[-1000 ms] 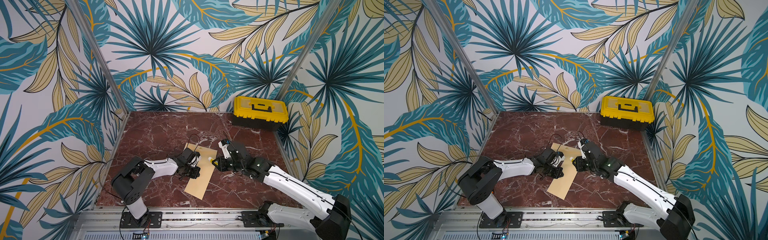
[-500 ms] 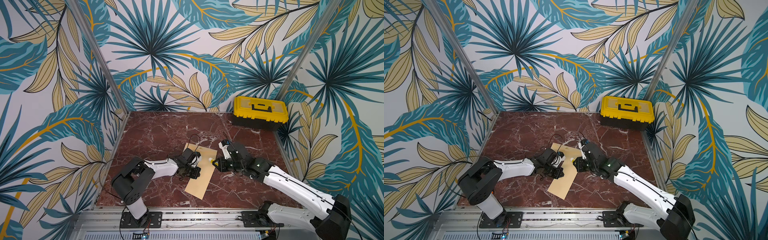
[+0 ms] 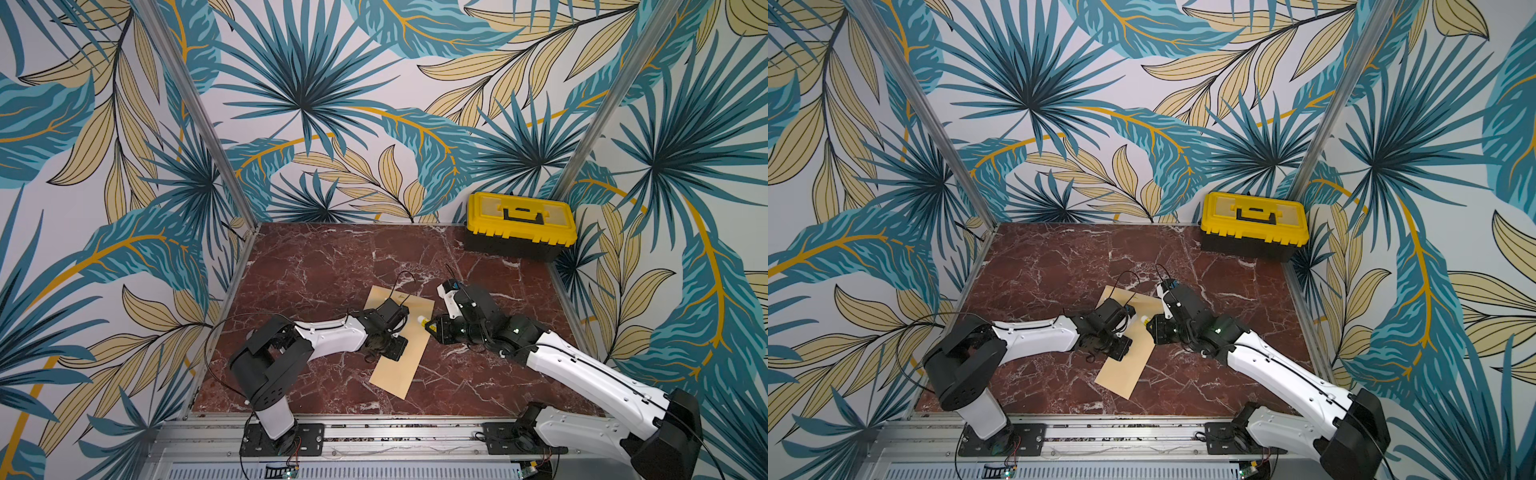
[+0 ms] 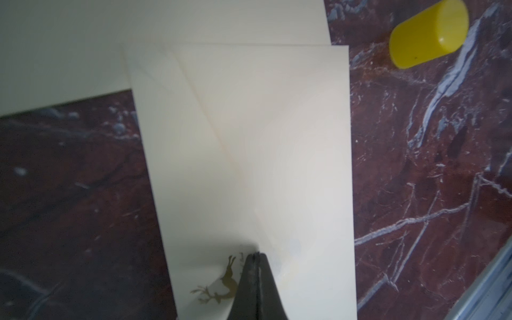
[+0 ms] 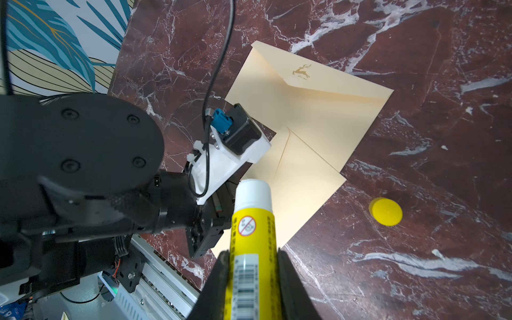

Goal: Seal the envelope with a glue stick
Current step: Seal the envelope at the center of the board.

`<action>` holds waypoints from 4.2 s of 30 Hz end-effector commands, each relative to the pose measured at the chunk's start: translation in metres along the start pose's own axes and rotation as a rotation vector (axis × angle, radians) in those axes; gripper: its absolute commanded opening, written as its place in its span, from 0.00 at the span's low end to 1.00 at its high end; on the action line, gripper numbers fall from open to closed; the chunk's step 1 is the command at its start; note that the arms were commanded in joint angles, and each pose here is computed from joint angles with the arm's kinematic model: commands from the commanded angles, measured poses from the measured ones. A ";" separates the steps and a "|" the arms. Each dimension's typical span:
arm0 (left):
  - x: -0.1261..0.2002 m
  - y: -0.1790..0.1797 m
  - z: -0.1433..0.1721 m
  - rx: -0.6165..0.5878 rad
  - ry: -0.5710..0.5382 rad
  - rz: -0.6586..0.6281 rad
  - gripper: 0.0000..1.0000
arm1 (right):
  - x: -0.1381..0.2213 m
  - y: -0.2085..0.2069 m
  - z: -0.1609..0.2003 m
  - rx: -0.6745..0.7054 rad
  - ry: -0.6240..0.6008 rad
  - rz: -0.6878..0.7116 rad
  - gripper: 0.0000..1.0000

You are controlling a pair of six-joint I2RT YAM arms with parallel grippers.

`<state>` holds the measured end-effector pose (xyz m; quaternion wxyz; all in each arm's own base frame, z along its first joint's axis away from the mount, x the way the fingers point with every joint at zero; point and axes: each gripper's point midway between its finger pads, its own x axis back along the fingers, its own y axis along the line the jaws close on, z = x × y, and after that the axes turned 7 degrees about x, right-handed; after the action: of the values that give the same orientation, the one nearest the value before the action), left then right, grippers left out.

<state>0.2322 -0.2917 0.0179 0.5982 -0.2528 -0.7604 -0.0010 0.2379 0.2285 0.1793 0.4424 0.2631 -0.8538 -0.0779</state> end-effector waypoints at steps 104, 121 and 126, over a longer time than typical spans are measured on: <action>0.035 0.004 0.048 -0.009 0.048 -0.154 0.00 | 0.042 -0.043 -0.011 -0.033 -0.129 0.192 0.00; -0.005 0.016 0.066 -0.006 0.119 -0.180 0.00 | 0.049 -0.047 -0.006 -0.039 -0.136 0.201 0.00; 0.017 0.014 0.040 -0.031 0.049 -0.201 0.00 | 0.048 -0.045 -0.009 -0.040 -0.137 0.195 0.00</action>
<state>0.1970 -0.2782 0.0196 0.6050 -0.2070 -0.7674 -0.0473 0.2382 0.1680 0.2015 0.3951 0.1692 -0.9004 -0.0673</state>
